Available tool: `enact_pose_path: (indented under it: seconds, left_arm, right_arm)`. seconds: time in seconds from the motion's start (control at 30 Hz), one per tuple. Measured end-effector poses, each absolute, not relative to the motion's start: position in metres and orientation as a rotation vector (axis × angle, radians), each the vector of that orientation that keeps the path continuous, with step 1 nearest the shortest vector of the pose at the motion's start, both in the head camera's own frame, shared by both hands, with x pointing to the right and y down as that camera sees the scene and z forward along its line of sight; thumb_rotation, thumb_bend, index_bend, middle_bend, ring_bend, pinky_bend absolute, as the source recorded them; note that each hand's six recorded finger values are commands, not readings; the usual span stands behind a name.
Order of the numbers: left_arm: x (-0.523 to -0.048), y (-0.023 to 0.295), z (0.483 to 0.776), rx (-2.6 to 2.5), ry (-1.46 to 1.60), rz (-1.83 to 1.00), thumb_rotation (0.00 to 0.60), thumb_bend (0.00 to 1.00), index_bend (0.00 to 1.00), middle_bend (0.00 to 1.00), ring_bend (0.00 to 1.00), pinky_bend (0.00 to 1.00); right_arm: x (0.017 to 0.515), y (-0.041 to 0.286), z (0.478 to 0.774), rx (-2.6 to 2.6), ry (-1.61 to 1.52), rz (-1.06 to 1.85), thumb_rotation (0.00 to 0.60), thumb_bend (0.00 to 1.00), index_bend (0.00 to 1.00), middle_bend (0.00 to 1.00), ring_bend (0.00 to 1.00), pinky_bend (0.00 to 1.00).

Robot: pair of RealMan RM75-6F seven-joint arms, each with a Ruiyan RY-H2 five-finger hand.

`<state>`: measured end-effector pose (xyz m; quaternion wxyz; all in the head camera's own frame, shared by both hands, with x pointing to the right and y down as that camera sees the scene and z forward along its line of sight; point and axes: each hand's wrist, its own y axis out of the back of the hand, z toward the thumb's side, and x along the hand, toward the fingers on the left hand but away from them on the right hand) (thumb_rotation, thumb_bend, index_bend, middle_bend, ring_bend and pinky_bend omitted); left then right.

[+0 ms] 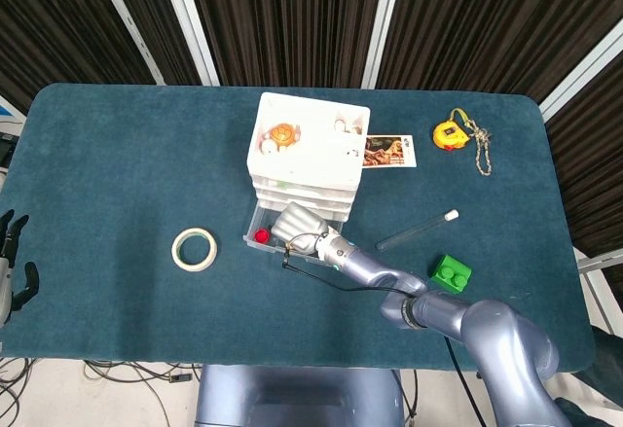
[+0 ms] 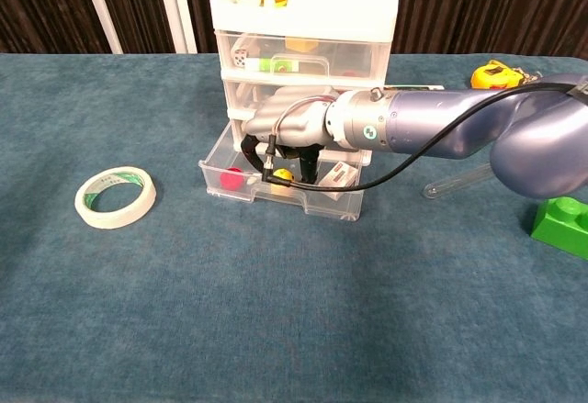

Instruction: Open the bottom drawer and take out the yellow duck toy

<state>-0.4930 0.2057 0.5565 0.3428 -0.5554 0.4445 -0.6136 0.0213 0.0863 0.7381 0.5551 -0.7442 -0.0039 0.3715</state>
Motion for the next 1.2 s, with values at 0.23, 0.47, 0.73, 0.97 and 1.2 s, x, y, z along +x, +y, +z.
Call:
enact_pose_path:
  seconds: [0.23, 0.47, 0.73, 0.97, 1.2]
  left_arm:
    - [-0.4936, 0.2056, 0.5566, -1.442, 1.157, -1.595, 0.600, 0.61, 0.06, 0.00, 0.00, 0.00]
    - [-0.4938, 0.2054, 0.5564, -1.440, 1.162, -1.596, 0.600, 0.61, 0.06, 0.00, 0.00, 0.00]
    - [-0.4943, 0.2054, 0.5563, -1.440, 1.166, -1.599, 0.600, 0.61, 0.06, 0.00, 0.00, 0.00]
    - [-0.4942, 0.2056, 0.5561, -1.442, 1.165, -1.599, 0.600, 0.61, 0.06, 0.00, 0.00, 0.00]
    - [-0.4942, 0.2058, 0.5563, -1.446, 1.164, -1.599, 0.600, 0.61, 0.06, 0.00, 0.00, 0.00]
  right_arm:
    - [0.0199, 0.0891, 0.7438, -1.759, 0.014, 0.886, 0.600, 0.31, 0.48, 1.00, 0.99, 1.00]
    - [0.0183, 0.0897, 0.7442, -1.773, 0.001, 0.884, 0.600, 0.31, 0.49, 1.00, 0.99, 1.00]
    - [0.0178, 0.0899, 0.7449, -1.770, -0.004, 0.885, 0.600, 0.31, 0.54, 1.00, 0.99, 1.00]
    - [0.0161, 0.0884, 0.7430, -1.769, -0.023, 0.879, 0.600, 0.31, 0.55, 1.00, 0.99, 1.00]
    - [0.0153, 0.0817, 0.7357, -1.776, -0.064, 0.871, 0.600, 0.31, 0.56, 1.00, 0.99, 1.00]
